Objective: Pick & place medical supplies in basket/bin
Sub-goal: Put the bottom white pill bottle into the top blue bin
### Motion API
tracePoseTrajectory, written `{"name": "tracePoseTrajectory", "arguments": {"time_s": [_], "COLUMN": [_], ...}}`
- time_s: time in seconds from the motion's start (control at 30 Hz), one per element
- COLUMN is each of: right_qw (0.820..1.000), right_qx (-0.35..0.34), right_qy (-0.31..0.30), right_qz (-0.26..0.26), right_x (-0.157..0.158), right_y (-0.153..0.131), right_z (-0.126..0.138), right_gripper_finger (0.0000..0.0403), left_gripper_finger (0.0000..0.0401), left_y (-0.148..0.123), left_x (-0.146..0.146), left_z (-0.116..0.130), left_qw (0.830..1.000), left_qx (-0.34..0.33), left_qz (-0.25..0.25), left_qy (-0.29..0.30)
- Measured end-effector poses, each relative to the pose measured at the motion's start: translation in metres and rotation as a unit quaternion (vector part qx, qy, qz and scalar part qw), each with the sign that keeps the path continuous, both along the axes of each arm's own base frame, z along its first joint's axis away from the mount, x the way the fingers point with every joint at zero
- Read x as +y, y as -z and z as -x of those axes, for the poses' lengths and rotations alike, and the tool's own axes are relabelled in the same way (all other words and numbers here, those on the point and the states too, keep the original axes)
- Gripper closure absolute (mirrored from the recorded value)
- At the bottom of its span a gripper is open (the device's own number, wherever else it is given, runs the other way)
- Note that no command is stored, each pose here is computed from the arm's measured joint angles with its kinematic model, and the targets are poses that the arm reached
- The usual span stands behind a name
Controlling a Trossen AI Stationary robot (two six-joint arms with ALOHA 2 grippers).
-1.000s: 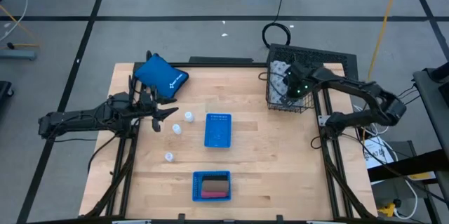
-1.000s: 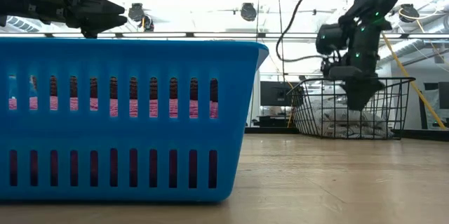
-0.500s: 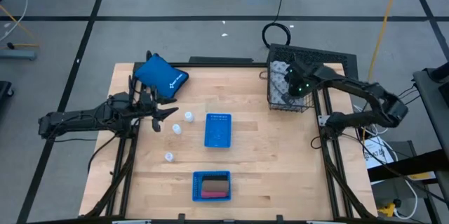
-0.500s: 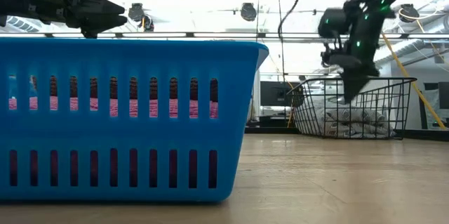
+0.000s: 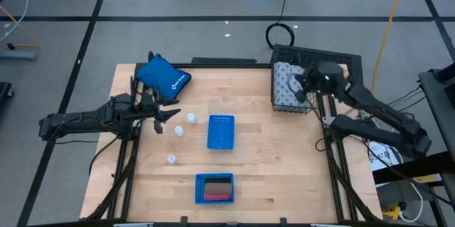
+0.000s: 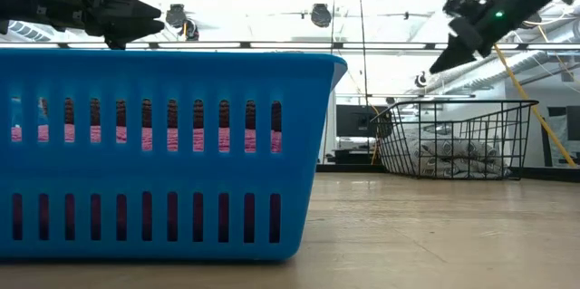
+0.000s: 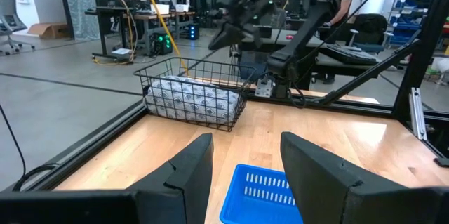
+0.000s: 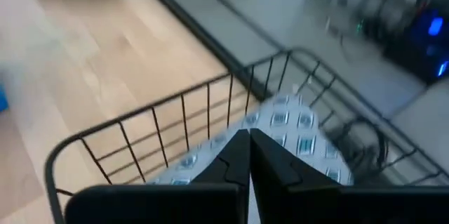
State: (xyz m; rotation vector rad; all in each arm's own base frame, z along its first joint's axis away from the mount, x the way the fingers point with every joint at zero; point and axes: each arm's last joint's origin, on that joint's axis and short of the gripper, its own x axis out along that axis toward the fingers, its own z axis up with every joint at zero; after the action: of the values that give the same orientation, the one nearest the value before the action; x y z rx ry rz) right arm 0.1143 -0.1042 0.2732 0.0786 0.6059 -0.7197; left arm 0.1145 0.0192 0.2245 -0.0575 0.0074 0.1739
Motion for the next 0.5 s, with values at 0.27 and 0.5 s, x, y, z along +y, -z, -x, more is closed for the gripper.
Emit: {"name": "tracePoseTrajectory", "arguments": {"time_s": [0.27, 0.5], "right_qw": [0.991, 0.979], "right_qx": [-0.108, -0.180], "right_qy": [-0.021, -0.073], "right_qz": [0.078, 0.067], "right_x": [0.028, 0.042], "right_y": [0.020, 0.040], "right_z": [0.023, 0.023], "right_gripper_finger": [0.0403, 0.0403], "left_gripper_finger": [0.0224, 0.0224], "left_y": [0.000, 0.000], "left_x": [0.000, 0.000], "left_z": [0.000, 0.000], "left_qw": [1.000, 1.000], "left_qx": [0.000, 0.000], "left_qz": [0.000, 0.000], "left_qy": [0.000, 0.000]}}
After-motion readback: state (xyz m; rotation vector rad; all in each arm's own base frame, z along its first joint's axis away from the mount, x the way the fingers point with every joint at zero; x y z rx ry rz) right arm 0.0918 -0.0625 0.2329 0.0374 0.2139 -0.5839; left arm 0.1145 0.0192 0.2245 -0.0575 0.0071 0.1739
